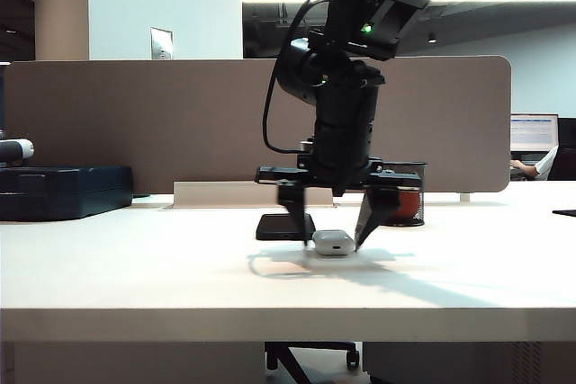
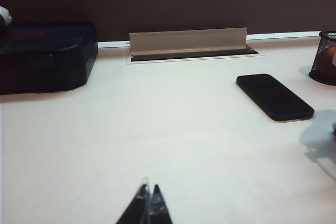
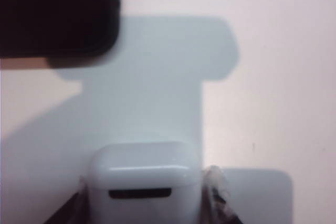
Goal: Find the wireless headphone case on the desktop and place it on the left side of the phone.
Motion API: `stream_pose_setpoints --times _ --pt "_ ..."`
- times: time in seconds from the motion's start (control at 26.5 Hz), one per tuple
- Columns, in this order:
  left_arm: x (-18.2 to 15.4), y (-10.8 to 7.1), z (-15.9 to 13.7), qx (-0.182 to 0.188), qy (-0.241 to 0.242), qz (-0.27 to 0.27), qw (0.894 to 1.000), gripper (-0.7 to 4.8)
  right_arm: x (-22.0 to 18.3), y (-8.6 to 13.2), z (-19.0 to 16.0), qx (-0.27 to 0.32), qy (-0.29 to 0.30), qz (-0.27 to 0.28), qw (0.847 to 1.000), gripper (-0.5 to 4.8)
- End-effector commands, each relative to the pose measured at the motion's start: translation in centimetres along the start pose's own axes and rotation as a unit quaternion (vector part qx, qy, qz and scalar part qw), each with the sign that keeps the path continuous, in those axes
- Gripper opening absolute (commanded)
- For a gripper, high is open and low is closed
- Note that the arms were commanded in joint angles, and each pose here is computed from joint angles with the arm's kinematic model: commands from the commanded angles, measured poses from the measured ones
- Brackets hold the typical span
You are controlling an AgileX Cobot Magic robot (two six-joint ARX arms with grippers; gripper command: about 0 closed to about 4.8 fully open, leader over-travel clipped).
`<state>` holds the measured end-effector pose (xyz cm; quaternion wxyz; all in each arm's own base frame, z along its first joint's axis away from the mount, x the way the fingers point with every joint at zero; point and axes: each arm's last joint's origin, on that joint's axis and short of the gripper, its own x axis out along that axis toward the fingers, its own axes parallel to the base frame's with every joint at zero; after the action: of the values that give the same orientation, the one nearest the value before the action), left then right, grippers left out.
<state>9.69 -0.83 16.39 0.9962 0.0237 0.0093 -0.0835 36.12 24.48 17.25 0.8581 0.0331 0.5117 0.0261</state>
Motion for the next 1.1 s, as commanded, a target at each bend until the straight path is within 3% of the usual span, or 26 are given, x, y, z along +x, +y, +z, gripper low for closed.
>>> stream_pose_setpoints --times 0.04,0.19,0.26,0.42,1.1 --pt "-0.01 0.01 0.12 -0.001 -0.004 -0.001 1.0 -0.05 -0.03 0.03 -0.07 0.001 0.003 -0.001 1.0 2.57" --pt "-0.01 0.01 0.12 -0.001 -0.004 0.0 1.0 -0.05 -0.03 0.03 -0.08 0.001 0.003 -0.001 1.0 2.5" --pt "-0.01 0.01 0.12 -0.001 -0.004 -0.001 1.0 -0.05 -0.03 0.03 -0.08 0.001 0.003 -0.001 1.0 2.14" --pt "-0.01 0.01 0.12 -0.001 -0.004 -0.001 1.0 -0.05 -0.03 0.02 -0.08 -0.001 0.003 -0.002 1.0 1.98" --pt "-0.01 0.01 0.12 -0.001 -0.004 0.0 1.0 -0.05 -0.52 0.11 -0.08 -0.016 0.018 0.013 1.0 1.97"
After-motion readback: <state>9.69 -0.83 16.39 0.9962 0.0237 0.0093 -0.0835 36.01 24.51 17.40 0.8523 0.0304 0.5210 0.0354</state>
